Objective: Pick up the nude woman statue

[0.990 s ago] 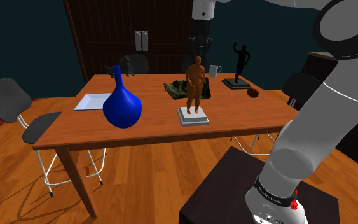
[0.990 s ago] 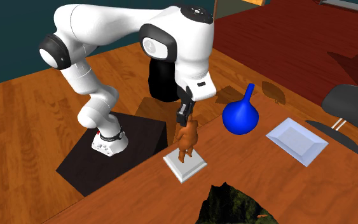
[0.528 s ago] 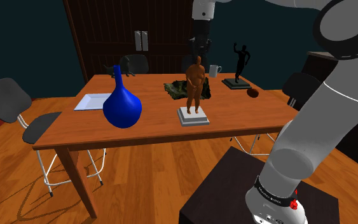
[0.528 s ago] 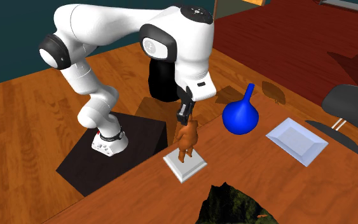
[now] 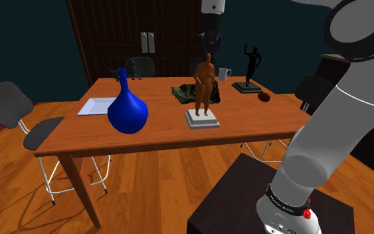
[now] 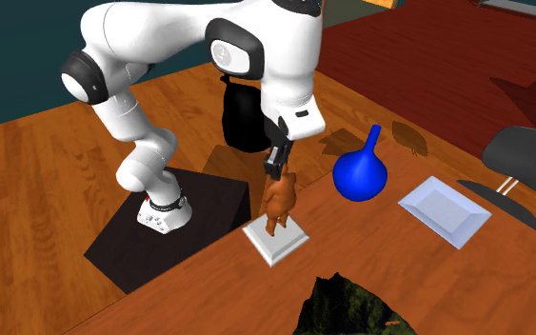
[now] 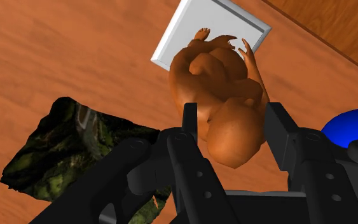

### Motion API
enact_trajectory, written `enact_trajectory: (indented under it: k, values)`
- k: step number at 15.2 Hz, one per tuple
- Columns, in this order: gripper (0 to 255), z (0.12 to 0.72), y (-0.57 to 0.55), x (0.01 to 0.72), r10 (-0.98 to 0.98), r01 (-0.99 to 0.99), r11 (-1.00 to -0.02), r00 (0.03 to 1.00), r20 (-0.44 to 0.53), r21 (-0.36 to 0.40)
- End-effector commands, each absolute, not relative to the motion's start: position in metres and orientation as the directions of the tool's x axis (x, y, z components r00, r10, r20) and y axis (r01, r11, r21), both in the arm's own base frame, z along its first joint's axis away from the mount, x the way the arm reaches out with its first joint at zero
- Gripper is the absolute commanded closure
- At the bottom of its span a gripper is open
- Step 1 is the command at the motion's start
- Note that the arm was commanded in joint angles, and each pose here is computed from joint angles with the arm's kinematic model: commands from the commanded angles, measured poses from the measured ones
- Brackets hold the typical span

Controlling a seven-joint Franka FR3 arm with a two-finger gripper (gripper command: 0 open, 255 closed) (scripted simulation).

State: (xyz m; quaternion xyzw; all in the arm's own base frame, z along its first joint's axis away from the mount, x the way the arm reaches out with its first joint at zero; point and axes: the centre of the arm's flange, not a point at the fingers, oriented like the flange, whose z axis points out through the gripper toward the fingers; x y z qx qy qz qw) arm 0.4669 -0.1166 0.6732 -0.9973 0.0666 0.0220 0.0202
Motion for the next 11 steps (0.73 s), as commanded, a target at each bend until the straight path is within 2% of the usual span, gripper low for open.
enact_trajectory:
  k: [1, 11]
  values:
    - [255, 0.686, -0.117, 0.468, -0.132, -0.134, -0.99, 0.99, -0.045, -0.037]
    - [255, 0.729, -0.117, 0.468, -0.132, -0.134, -0.99, 0.99, -0.045, -0.037]
